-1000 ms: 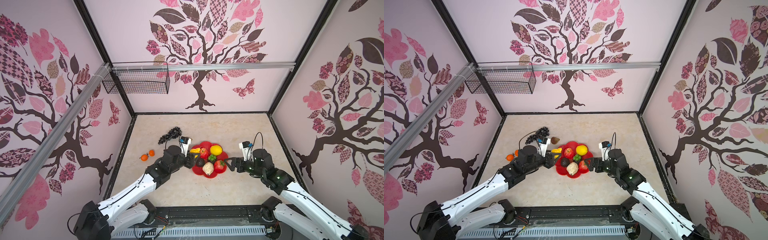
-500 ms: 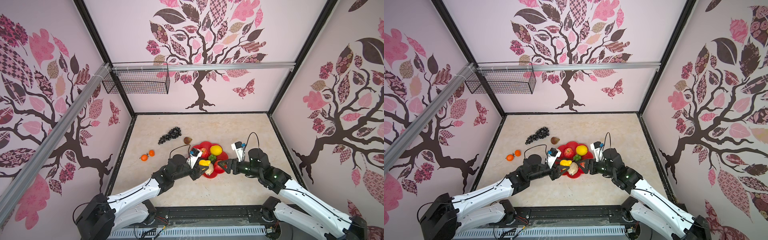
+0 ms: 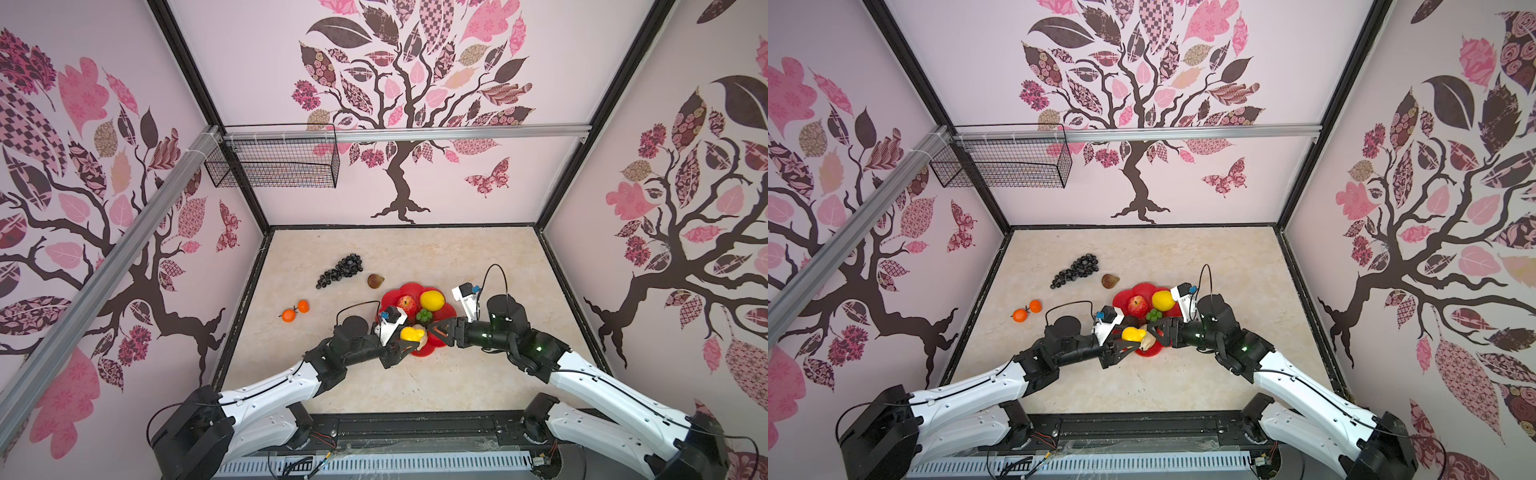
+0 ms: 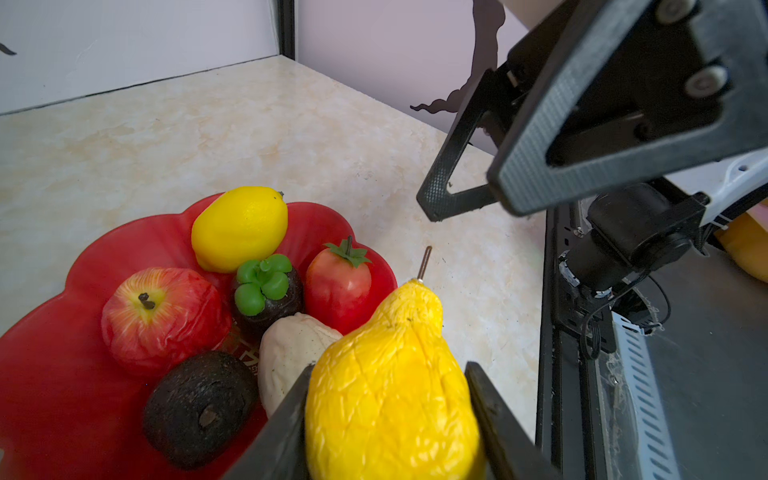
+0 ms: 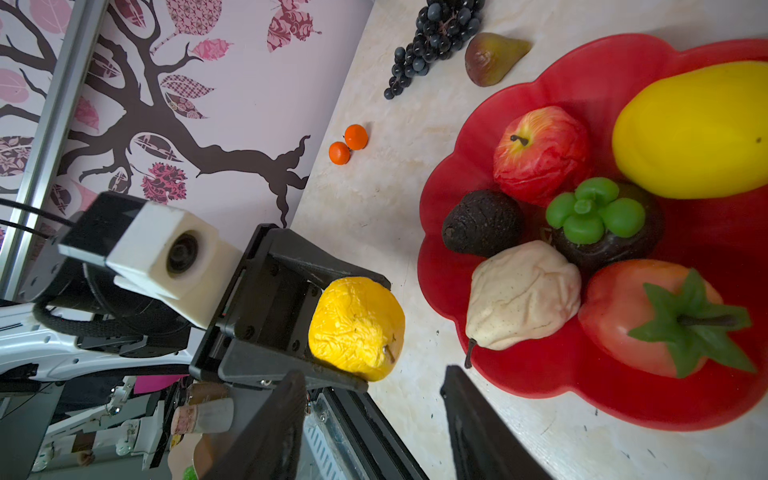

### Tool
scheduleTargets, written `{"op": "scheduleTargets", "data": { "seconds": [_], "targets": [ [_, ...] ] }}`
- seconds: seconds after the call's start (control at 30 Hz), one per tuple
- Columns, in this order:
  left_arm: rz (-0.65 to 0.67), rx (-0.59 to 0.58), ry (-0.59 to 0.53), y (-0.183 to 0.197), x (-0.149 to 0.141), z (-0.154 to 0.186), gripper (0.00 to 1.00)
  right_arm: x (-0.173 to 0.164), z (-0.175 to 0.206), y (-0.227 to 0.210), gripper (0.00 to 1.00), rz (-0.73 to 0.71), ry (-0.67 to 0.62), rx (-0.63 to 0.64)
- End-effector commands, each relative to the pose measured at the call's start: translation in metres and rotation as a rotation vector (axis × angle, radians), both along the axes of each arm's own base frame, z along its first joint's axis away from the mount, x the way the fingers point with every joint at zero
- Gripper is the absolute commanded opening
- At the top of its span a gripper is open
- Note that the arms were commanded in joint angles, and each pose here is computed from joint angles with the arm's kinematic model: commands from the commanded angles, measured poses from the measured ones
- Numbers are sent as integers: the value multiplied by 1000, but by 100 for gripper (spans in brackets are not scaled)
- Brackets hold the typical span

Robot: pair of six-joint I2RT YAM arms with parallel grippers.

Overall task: Arrange fruit in a fruit bowl
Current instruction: Place the fruit in the fruit bowl.

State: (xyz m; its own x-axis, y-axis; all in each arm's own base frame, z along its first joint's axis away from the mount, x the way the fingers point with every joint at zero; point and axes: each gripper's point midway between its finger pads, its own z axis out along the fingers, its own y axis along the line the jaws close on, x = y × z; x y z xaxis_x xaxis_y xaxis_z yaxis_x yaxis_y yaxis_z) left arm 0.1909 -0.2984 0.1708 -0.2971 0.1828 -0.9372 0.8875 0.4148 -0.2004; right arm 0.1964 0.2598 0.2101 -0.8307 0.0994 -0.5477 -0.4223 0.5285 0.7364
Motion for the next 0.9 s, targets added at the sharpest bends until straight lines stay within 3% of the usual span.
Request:
{"op": "scheduleTargets", "data": {
  "seconds": [0.0, 0.43, 0.87],
  "targets": [
    [-41, -9, -33, -2, -8, -3, 43, -3, 12, 11, 57, 28, -12, 24],
    [-53, -2, -41, -5, -11, -3, 43, -4, 3, 16, 35, 31, -8, -11],
    [-63, 6, -50, -7, -14, -4, 44, -4, 0, 21, 25, 53, 11, -10]
  ]
}}
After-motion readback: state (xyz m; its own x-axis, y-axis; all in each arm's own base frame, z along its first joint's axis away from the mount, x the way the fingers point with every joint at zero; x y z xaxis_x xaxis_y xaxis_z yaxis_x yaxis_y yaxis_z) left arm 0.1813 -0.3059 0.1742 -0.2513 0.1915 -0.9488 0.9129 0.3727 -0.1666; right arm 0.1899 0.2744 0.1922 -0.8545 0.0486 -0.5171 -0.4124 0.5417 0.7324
